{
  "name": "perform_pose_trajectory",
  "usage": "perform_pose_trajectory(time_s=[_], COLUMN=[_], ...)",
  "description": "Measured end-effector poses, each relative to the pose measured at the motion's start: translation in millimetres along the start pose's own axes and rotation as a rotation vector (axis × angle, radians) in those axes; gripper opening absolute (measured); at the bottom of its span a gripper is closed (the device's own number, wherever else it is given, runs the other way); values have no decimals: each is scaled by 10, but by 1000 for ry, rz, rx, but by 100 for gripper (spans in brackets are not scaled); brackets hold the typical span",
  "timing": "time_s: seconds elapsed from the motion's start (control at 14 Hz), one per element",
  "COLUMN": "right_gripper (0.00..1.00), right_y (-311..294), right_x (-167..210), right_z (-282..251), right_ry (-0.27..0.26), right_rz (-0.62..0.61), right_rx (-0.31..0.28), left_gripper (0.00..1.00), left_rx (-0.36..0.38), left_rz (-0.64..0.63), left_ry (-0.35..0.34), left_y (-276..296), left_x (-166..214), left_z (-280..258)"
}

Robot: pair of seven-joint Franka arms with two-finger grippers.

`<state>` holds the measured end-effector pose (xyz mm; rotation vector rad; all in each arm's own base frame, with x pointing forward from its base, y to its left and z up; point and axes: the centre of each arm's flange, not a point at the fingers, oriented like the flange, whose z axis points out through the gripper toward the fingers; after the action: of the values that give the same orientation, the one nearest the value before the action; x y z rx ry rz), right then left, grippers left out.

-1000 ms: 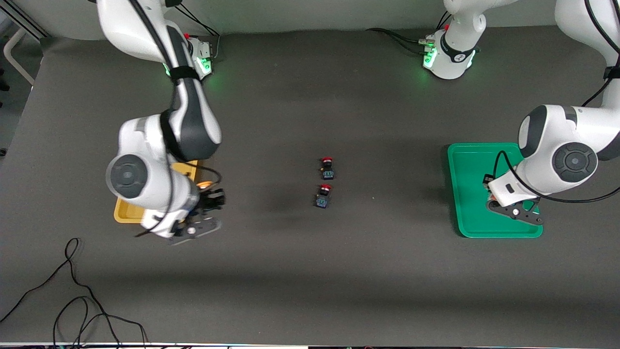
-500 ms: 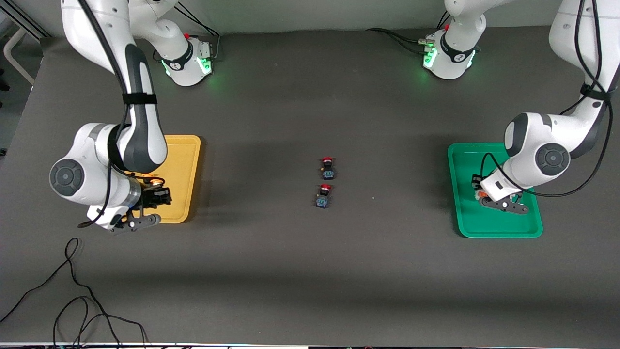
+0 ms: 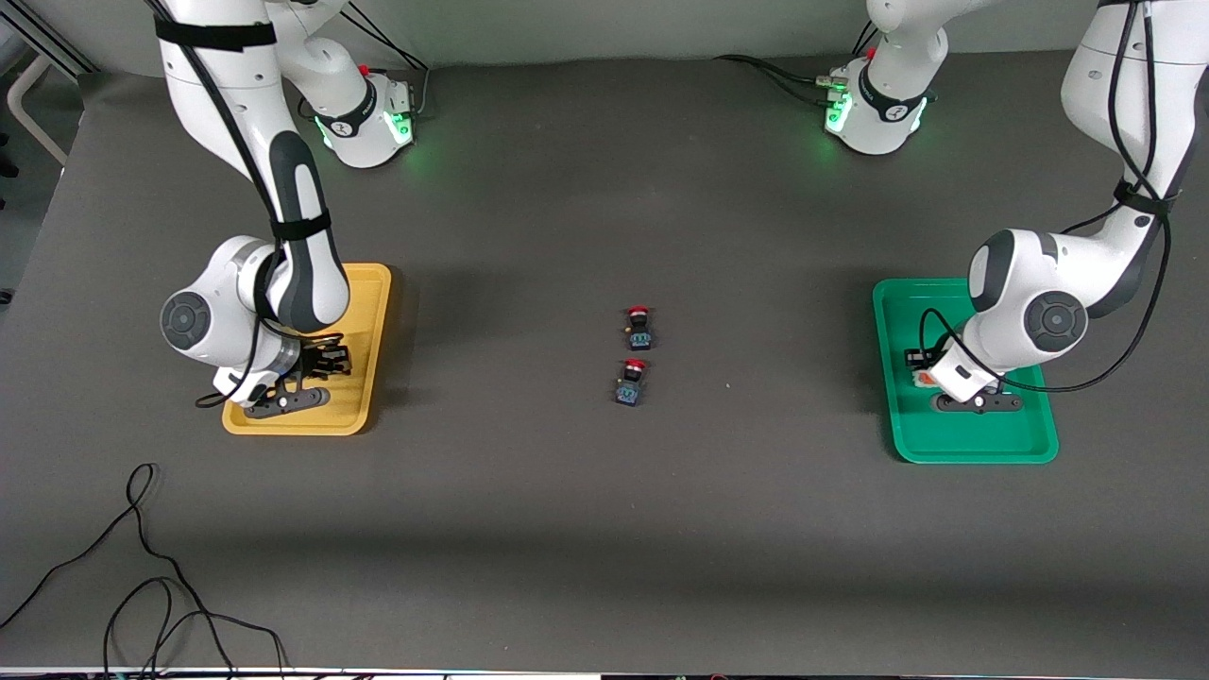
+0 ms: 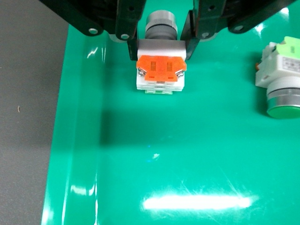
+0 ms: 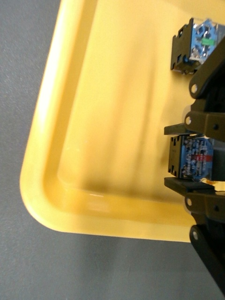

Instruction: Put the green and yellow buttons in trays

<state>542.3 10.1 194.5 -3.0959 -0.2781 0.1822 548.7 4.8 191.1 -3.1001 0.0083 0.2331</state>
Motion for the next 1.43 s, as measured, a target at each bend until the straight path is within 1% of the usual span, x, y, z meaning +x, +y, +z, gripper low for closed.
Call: perform_pose_trajectory(time_s=[0.07, 0.14, 0.29, 0.36, 0.43, 0.5, 0.57, 0.71, 0.86, 0.93, 1.07, 1.21, 1.43], right_gripper=[41, 47, 66, 78, 86, 98, 100, 100, 100, 100, 100, 100, 100], right_y=[-11, -16, -32, -45, -45, -20, 13, 70, -2, -85, -242, -331, -354], right_x=[7, 21, 77, 125, 184, 257, 339, 490, 578, 602, 617, 586, 504], right_z=[7, -5, -66, -131, -237, -407, -629, -1179, -1765, -2049, -2506, -2862, -3175], right_ry=[0, 2, 12, 15, 14, 11, 8, -6, -48, -69, -87, -88, -85], right_rz=[-1, -2, -6, -10, -13, -14, -19, -29, -16, -10, -3, 7, 18], right_rx=[-1, -1, 3, 11, 25, 43, 60, 77, 83, 79, 54, 28, 12], left_gripper=[48, 57, 79, 91, 99, 100, 100, 100, 100, 100, 100, 100, 100], left_rx=[0, -1, -2, 4, 17, 40, 67, 102, 96, 93, 72, 49, 35], left_rz=[6, 13, 29, 31, 30, 26, 22, 12, 10, 12, 14, 15, 31], left_ry=[-1, 0, 8, 5, -9, -28, -44, -64, -70, -59, -24, 4, -43], left_y=[-29, -97, -284, -359, -412, -443, -441, -283, 5, 113, 185, 176, 156], left_x=[-1, 1, 36, 62, 87, 102, 94, -19, -260, -406, -609, -642, -560], left_z=[5, 7, -41, -115, -263, -519, -869, -1789, -2848, -3358, -4047, -4292, -4155])
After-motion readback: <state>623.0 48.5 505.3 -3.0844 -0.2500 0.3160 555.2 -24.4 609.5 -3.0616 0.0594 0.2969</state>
